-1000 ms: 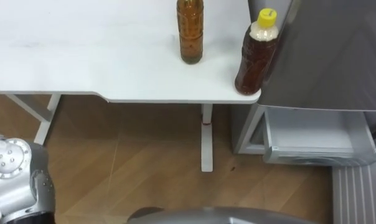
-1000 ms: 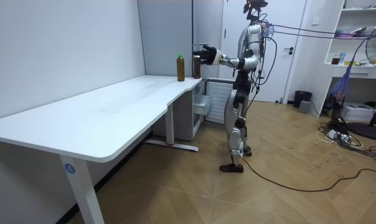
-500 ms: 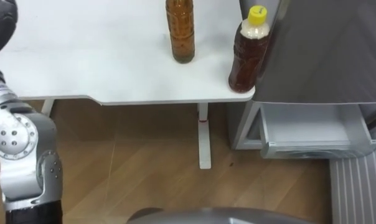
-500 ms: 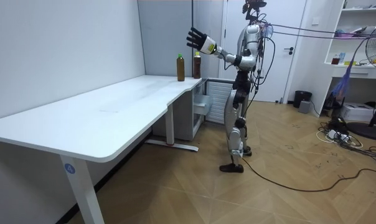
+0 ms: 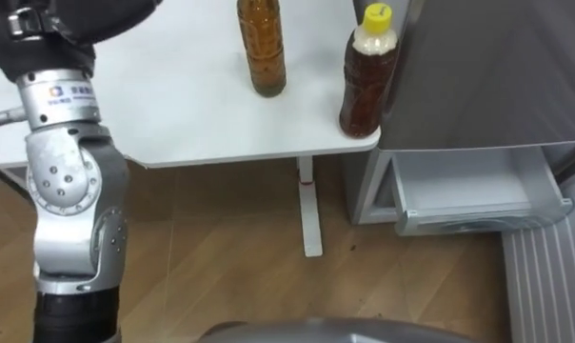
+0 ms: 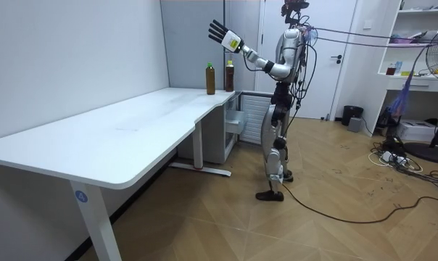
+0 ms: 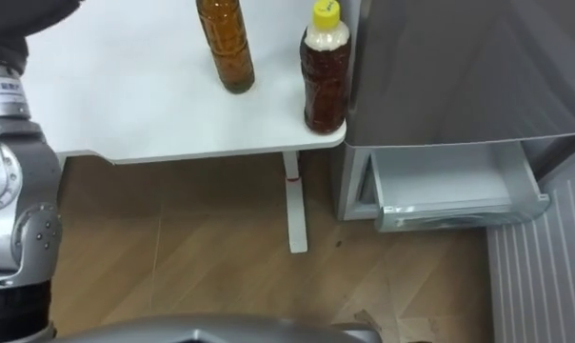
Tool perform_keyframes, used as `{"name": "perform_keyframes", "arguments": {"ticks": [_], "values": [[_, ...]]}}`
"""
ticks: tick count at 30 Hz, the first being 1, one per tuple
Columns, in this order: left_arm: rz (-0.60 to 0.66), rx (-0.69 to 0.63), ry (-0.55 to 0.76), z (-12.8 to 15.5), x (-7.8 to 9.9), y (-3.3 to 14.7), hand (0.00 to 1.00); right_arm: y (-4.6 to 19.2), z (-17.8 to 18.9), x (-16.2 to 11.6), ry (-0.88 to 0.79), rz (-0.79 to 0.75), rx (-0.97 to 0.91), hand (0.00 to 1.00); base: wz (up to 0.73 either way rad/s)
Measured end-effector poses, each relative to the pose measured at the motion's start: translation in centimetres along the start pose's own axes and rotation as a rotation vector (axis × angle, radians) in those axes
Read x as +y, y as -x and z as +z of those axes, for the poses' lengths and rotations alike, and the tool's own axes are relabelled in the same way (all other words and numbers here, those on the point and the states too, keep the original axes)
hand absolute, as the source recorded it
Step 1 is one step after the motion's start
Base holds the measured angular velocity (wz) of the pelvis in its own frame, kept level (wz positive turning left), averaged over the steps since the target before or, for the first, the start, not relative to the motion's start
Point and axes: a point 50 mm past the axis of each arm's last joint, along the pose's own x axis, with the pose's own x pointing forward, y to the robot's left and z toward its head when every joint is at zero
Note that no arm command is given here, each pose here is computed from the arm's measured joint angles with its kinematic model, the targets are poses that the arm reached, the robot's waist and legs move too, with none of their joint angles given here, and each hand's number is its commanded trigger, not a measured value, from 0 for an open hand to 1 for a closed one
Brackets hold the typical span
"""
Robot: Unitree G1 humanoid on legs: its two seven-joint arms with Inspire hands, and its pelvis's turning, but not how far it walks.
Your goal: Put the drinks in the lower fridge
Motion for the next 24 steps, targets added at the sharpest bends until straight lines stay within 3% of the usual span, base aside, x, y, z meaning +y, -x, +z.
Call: {"name": "perform_keyframes", "arguments": {"ticks": [16,24], "values": [[-0.216,0.105,0.076,-1.1,-1.9,0.1,0.0,0.0,0.8,-0.3,0.003,-0.012,0.016,0.0,0.0],[-0.334,0.184,0.207,-2.0,-3.4,0.6,0.0,0.0,0.9,-0.4,0.004,-0.025,0.014,0.0,-0.01]]}}
